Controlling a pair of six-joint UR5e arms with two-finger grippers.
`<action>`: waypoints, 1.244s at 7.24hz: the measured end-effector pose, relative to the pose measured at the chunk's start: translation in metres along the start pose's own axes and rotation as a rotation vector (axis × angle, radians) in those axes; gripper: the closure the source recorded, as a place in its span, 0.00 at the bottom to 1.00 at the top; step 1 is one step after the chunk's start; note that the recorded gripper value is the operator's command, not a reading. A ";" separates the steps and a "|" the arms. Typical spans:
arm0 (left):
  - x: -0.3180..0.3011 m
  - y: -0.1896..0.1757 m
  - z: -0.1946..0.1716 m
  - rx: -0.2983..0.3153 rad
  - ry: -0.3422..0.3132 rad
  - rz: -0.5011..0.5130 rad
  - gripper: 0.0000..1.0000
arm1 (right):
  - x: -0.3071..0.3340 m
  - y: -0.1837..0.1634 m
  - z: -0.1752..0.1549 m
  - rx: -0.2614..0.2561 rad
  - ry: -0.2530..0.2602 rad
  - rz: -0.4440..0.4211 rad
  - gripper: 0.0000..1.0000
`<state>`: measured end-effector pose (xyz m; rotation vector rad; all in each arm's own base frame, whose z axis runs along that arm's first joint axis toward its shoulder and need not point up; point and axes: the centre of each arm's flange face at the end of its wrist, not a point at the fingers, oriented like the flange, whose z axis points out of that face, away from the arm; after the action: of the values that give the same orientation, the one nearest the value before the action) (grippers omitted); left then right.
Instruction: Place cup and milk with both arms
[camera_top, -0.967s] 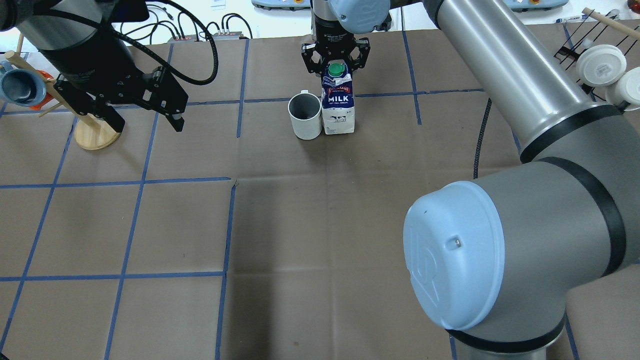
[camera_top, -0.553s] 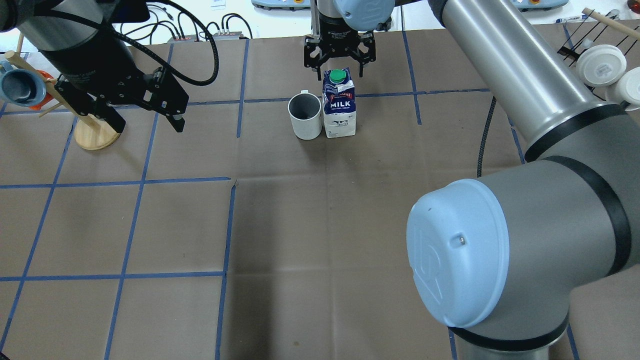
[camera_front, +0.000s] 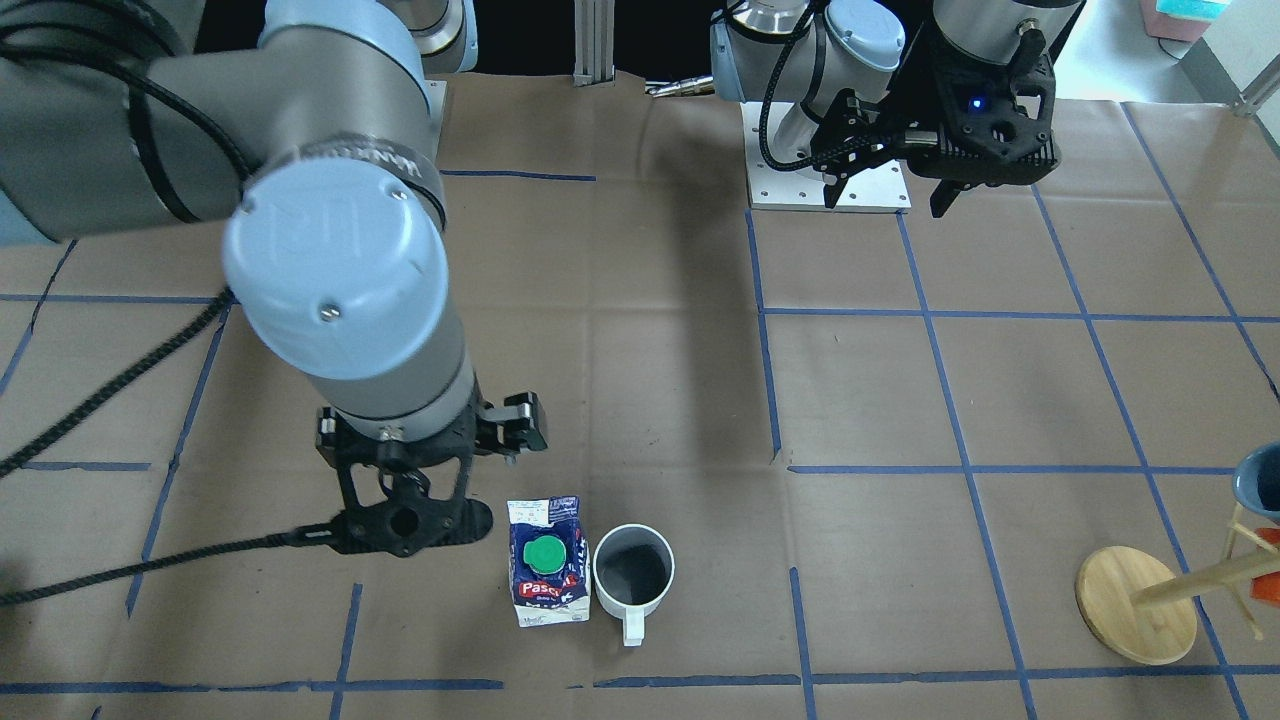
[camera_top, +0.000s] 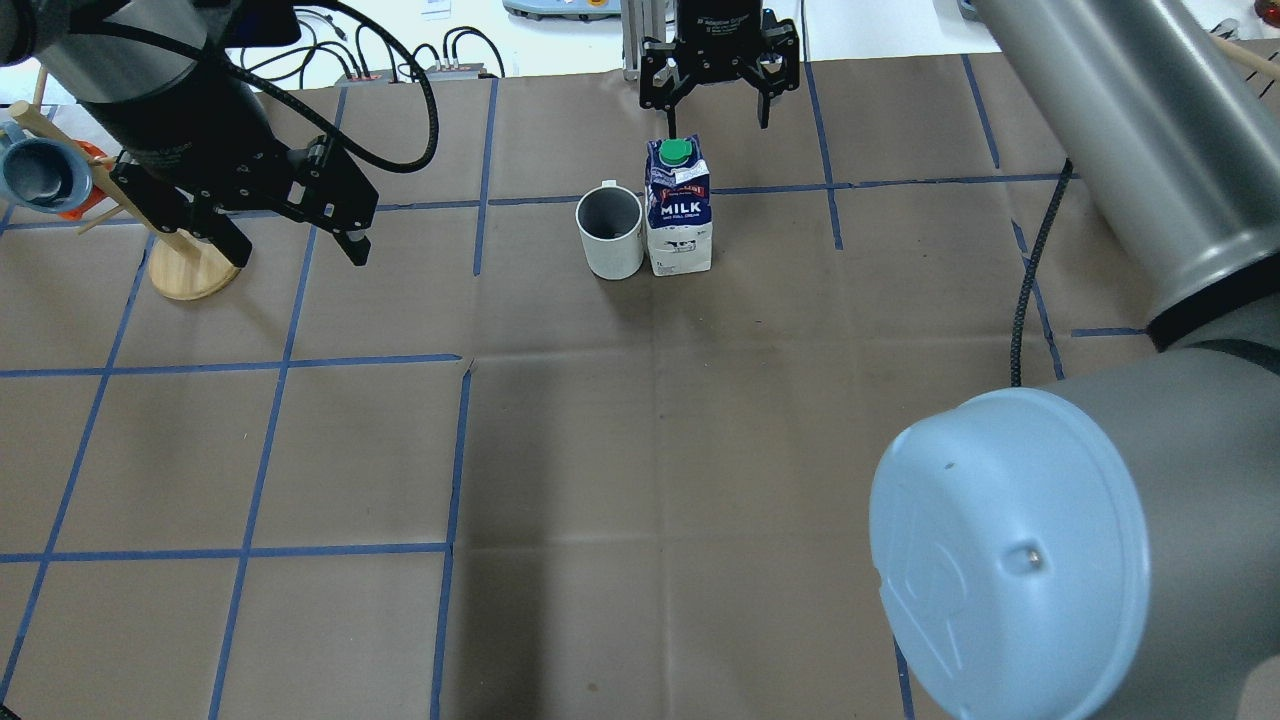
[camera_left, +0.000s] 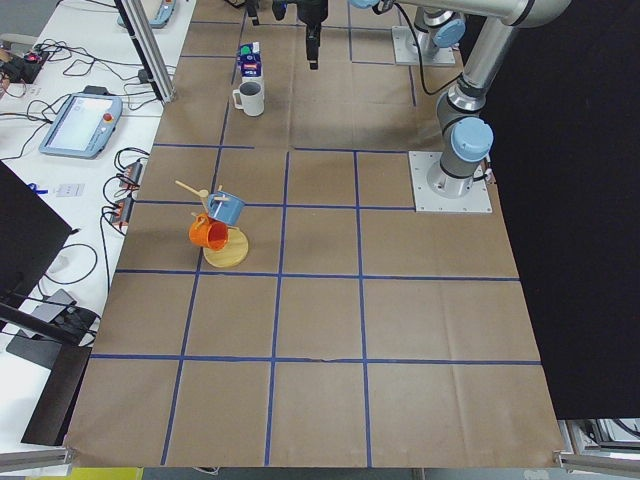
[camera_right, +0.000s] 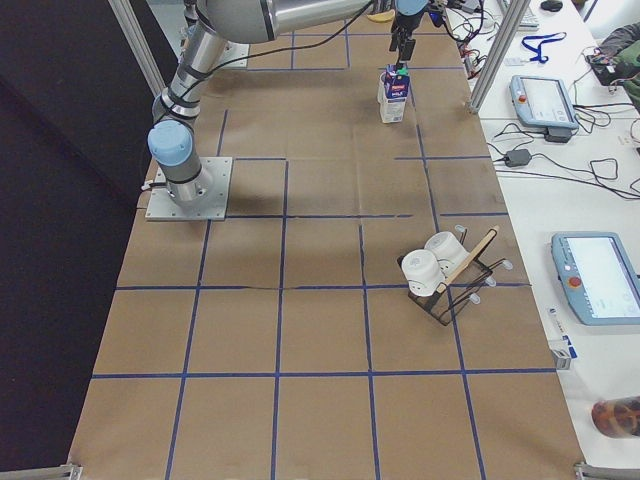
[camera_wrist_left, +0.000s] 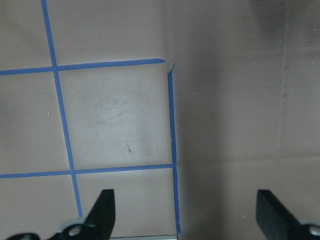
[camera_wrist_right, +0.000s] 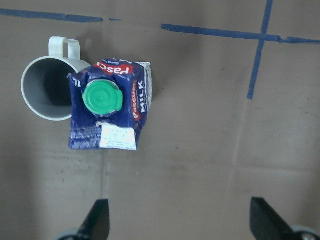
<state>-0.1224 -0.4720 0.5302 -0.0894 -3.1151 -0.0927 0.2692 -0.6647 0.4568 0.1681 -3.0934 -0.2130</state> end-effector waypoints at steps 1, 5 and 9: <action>0.000 0.000 0.000 0.000 0.000 0.000 0.00 | 0.027 0.024 -0.020 -0.040 -0.002 -0.010 0.05; 0.000 0.000 0.000 0.000 0.001 0.002 0.00 | 0.119 0.144 -0.039 -0.036 -0.033 0.020 0.00; 0.000 0.000 0.000 0.000 0.001 0.002 0.00 | 0.119 0.204 0.001 0.090 -0.039 0.152 0.00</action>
<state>-0.1225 -0.4718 0.5304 -0.0917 -3.1143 -0.0920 0.1292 -0.4769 0.4872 -0.0692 -3.1372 -0.0732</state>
